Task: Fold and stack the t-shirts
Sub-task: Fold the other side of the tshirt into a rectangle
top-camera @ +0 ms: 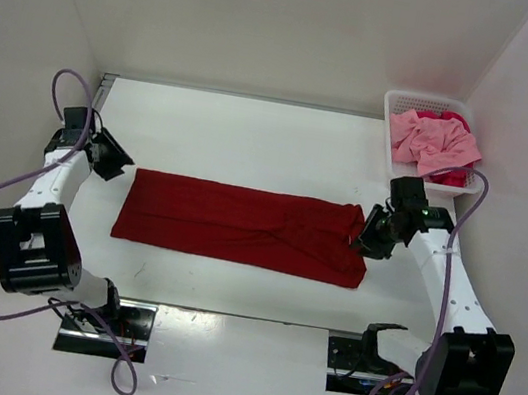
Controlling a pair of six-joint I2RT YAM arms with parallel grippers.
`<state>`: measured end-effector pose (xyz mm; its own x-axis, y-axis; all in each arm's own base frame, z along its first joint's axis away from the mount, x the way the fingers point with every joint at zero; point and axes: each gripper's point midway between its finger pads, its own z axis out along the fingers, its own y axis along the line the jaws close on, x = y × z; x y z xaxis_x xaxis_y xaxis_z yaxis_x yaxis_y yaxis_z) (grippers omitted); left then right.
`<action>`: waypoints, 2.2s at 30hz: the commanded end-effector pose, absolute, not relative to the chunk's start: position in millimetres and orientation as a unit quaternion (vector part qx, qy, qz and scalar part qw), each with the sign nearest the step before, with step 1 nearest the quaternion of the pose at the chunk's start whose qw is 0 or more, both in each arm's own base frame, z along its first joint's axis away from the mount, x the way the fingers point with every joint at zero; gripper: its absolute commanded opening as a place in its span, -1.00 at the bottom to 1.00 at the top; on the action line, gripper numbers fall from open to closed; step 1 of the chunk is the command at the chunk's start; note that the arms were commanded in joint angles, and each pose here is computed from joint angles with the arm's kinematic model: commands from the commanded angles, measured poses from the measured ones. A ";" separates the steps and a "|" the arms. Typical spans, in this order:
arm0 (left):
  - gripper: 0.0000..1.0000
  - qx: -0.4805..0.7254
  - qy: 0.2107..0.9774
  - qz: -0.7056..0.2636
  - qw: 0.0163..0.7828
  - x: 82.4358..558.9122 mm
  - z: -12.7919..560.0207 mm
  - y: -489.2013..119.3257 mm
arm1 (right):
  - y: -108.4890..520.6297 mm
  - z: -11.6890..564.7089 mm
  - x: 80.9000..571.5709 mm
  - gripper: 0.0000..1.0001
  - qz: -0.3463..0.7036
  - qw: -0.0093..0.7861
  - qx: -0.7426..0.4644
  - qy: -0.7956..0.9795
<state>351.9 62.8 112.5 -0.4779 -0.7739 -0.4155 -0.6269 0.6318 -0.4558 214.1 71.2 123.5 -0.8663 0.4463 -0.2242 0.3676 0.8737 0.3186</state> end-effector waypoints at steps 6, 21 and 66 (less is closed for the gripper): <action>-0.18 -0.340 0.865 -0.184 0.321 376.3 115.8 1.4 | 136.7 129.9 275.9 -0.96 0.193 0.205 0.140 0.949; -0.31 -0.272 0.906 -0.212 0.246 385.0 59.0 -60.4 | 215.4 71.7 385.9 -0.49 0.159 0.250 0.049 0.954; -0.31 -0.203 0.910 -0.279 0.231 393.0 77.9 -132.0 | 200.3 72.3 305.7 -1.00 0.210 0.172 0.091 0.958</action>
